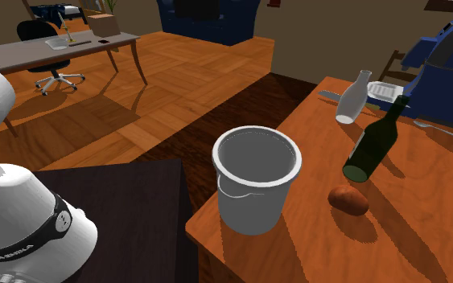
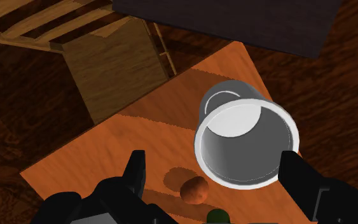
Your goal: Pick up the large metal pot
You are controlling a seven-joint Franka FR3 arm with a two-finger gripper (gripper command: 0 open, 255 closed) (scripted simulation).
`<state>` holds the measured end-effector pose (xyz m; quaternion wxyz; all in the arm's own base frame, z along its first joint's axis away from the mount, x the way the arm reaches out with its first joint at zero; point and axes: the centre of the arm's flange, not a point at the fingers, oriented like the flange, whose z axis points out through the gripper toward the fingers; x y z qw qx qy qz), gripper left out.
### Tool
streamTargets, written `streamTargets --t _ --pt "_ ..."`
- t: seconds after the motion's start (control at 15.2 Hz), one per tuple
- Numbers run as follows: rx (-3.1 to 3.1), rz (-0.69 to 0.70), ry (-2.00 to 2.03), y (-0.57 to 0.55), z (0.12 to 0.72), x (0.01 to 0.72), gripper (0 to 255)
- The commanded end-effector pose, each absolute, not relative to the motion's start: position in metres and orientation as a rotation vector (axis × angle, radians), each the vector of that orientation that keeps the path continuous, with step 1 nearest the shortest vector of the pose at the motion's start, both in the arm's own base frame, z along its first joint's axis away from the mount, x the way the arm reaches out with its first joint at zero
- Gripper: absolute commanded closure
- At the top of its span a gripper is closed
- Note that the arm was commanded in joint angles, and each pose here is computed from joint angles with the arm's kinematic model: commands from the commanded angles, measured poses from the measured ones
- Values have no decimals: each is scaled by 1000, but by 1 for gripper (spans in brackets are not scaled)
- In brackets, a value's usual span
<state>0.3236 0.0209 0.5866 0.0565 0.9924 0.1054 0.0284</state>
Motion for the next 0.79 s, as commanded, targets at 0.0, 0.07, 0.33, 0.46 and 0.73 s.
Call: streamTargets --t 0.0,0.07,0.33,0.46,0.73 --pt "3010 86 320 21 587 324 0" --pt "3015 83 317 21 575 330 0" --pt "3032 72 308 21 529 357 0" --pt "3041 66 304 21 506 370 0" --pt "3058 54 294 21 459 395 0"
